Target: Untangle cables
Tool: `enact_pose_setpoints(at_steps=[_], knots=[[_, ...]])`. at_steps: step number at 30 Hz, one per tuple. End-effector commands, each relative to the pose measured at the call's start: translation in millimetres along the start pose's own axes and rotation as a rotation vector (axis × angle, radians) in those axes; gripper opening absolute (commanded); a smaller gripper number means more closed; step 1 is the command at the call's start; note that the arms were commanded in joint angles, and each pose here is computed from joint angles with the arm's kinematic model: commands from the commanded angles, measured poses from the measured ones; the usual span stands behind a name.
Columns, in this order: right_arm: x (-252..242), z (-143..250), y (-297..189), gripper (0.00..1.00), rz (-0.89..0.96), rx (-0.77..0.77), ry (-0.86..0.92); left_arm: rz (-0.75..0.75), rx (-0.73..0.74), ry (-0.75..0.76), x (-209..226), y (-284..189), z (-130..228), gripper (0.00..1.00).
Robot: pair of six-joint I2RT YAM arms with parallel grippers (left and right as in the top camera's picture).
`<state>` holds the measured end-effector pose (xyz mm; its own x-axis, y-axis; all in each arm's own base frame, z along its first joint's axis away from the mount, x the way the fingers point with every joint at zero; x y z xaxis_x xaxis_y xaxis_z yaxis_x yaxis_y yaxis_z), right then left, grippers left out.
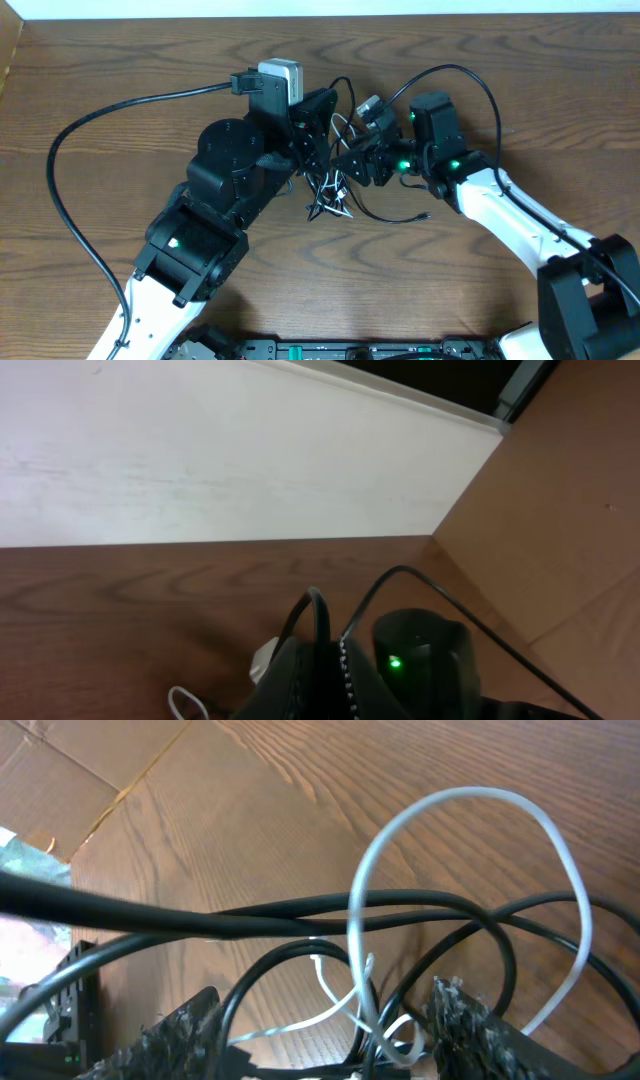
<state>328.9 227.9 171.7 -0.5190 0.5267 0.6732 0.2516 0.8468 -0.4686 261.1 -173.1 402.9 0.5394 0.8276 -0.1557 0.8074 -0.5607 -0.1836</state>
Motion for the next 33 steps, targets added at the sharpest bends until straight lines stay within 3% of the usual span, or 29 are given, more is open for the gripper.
enact_pose_setpoints(at_steps=[1, 3, 7, 17, 18, 20, 21, 28, 33], knots=[[-7, 4, 7, 0.62, 0.008, 0.015, -0.001, 0.031, -0.041, -0.004, -5, -8, -13, 0.1], [-10, 5, 9, 0.6, 0.021, 0.016, 0.003, 0.042, -0.041, -0.003, -7, -8, -13, 0.1], [-11, 5, 9, 0.42, 0.025, 0.016, 0.004, 0.041, -0.043, -0.003, -7, -8, -14, 0.1], [-16, 3, 9, 0.39, 0.07, 0.002, 0.006, 0.048, -0.051, -0.007, -7, -8, -15, 0.1], [-18, 3, 10, 0.34, 0.084, -0.003, 0.005, 0.049, -0.056, -0.014, -8, -9, -16, 0.1], [-20, 1, 10, 0.06, 0.102, -0.016, 0.0, 0.061, -0.069, -0.022, -9, -9, -19, 0.1], [-20, 0, 10, 0.01, 0.103, -0.023, -0.005, 0.072, -0.074, -0.023, -10, -9, -20, 0.1], [-12, -22, 8, 0.01, 0.067, -0.126, -0.029, 0.063, -0.072, -0.037, -9, -9, -19, 0.1], [-9, -36, -11, 0.01, 0.038, -0.182, 0.08, -0.161, -0.003, -0.001, 17, -5, -3, 0.15]])
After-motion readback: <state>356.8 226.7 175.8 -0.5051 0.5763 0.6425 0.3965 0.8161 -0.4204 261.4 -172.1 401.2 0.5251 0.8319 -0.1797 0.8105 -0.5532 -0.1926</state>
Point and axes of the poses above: each gripper's point midway between its finger pads, its own y axis out along the fingers, its own x axis along the line the jaws close on, z = x × y, the point moved 6 cm from there along -y, back along the fingers, and after that the axes turned 15 degrees about y, right-handed, at the moved point
